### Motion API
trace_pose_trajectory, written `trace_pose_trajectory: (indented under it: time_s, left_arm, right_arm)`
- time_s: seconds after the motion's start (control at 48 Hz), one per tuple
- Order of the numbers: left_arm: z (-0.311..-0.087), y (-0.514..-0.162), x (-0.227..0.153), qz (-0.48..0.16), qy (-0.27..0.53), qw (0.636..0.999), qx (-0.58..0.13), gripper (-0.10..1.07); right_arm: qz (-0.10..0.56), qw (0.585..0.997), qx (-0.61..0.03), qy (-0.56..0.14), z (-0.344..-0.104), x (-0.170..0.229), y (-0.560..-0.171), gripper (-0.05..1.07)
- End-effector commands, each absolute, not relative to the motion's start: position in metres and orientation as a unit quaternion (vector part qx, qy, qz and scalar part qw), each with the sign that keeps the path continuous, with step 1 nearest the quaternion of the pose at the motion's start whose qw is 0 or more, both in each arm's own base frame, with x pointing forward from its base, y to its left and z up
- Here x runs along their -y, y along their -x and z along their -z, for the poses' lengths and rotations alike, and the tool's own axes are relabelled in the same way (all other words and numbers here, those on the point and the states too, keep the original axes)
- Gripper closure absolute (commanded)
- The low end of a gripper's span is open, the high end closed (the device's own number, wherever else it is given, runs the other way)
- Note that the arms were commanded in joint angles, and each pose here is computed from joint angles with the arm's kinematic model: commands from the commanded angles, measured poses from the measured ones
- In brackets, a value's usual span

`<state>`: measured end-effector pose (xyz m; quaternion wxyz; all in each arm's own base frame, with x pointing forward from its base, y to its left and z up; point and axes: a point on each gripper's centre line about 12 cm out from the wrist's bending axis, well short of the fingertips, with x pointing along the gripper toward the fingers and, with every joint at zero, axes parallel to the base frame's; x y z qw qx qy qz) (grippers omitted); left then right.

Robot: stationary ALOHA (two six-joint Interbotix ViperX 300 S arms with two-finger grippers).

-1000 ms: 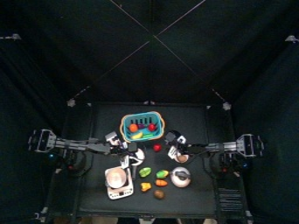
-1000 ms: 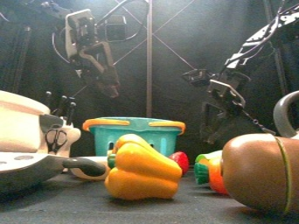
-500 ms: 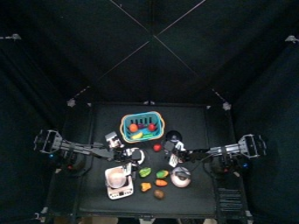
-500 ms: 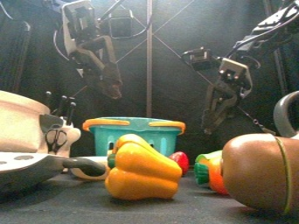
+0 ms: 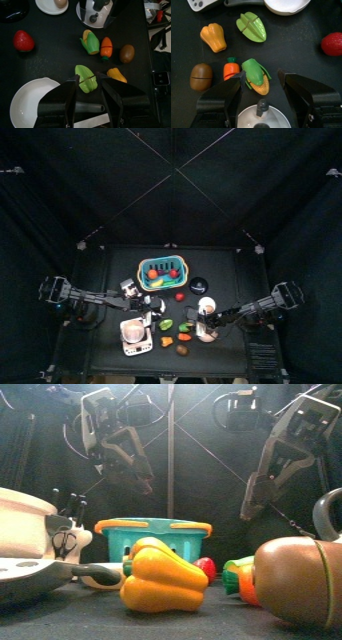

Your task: Grab corn

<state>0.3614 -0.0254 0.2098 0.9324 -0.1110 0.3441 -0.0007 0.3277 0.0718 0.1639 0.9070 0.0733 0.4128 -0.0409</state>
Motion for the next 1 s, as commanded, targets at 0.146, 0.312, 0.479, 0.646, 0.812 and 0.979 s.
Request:
trace_pose_trajectory:
  time_s: [0.146, 0.312, 0.479, 0.646, 0.812, 0.979]
  left_arm:
    - [-0.222, -0.364, 0.020, -0.005, 0.114, 0.940, -0.321, 0.23]
    - [-0.220, -0.363, 0.018, -0.007, 0.115, 0.941, -0.319, 0.23]
    - [-0.220, -0.362, 0.017, -0.009, 0.115, 0.942, -0.316, 0.23]
    - [-0.220, -0.361, 0.011, -0.016, 0.117, 0.942, -0.315, 0.23]
    - [-0.223, -0.357, 0.002, -0.028, 0.122, 0.949, -0.291, 0.23]
    - [-0.226, -0.349, -0.003, -0.037, 0.125, 0.959, -0.252, 0.23]
  right_arm:
    - [0.040, 0.904, -0.418, -0.084, -0.159, -0.079, -0.342, 0.15]
    - [0.051, 0.893, -0.437, -0.098, -0.146, -0.080, -0.343, 0.14]
    - [0.054, 0.886, -0.452, -0.093, -0.133, -0.081, -0.346, 0.14]
    - [0.057, 0.880, -0.463, -0.089, -0.122, -0.082, -0.349, 0.14]
    - [0.058, 0.877, -0.470, -0.078, -0.115, -0.081, -0.351, 0.15]
    - [0.059, 0.876, -0.473, -0.076, -0.112, -0.080, -0.350, 0.16]
